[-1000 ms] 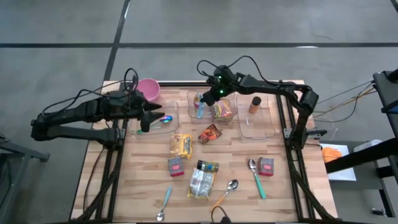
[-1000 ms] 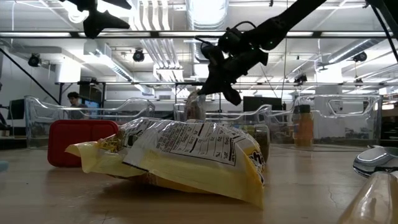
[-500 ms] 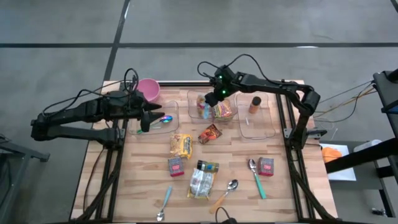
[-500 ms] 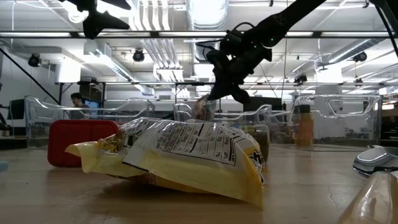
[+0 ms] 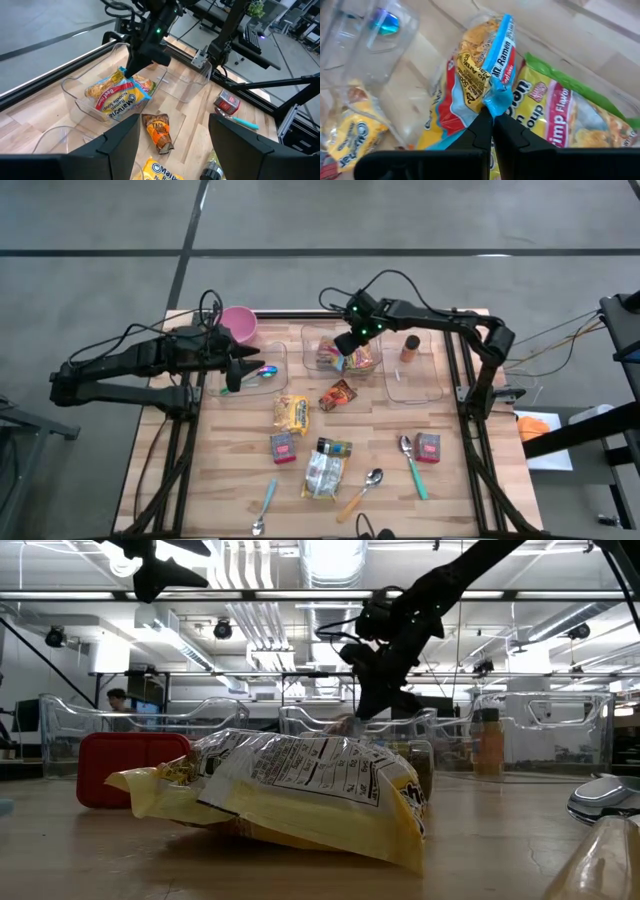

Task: Pick & Place Food Item
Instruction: Put the blue noodle pack into the middle transparent bin

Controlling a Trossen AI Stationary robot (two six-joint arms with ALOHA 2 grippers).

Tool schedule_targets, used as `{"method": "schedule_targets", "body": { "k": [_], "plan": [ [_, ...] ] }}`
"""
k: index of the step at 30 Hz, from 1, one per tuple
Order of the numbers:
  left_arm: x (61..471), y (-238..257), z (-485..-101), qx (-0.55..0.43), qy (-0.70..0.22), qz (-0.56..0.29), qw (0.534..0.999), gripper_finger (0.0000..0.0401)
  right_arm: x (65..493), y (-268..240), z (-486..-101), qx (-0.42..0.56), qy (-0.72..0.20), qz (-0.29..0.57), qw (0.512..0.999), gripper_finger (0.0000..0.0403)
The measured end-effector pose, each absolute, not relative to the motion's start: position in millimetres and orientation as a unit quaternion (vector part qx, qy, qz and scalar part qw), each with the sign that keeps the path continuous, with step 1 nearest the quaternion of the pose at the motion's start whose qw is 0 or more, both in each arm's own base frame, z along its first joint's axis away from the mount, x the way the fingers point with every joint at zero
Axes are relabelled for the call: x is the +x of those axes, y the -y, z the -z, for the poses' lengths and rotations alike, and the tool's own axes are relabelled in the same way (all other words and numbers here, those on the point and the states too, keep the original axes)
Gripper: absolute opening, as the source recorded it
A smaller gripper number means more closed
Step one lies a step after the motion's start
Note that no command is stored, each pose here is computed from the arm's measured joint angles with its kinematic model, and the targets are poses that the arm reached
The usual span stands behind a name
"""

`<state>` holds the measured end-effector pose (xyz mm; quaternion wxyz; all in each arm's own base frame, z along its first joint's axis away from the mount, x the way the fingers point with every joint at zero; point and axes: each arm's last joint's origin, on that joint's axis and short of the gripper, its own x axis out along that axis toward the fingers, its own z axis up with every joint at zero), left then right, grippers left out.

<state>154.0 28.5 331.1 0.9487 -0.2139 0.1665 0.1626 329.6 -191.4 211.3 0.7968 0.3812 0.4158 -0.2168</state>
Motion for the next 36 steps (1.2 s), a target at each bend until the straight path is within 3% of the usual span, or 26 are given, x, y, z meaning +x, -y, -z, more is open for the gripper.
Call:
{"method": "schedule_targets", "body": {
  "k": [24,36],
  "plan": [
    [153.9,-28.5,-331.1,-0.214,-0.167,-0.163,0.949,0.0242,330.7,193.1,-201.1,0.348,-0.438,0.23,0.797,0.001],
    [153.9,-28.5,-331.0,-0.214,-0.167,-0.163,0.949,0.0242,333.4,190.3,-201.8,0.326,-0.445,0.215,0.806,0.0118]
  ]
}}
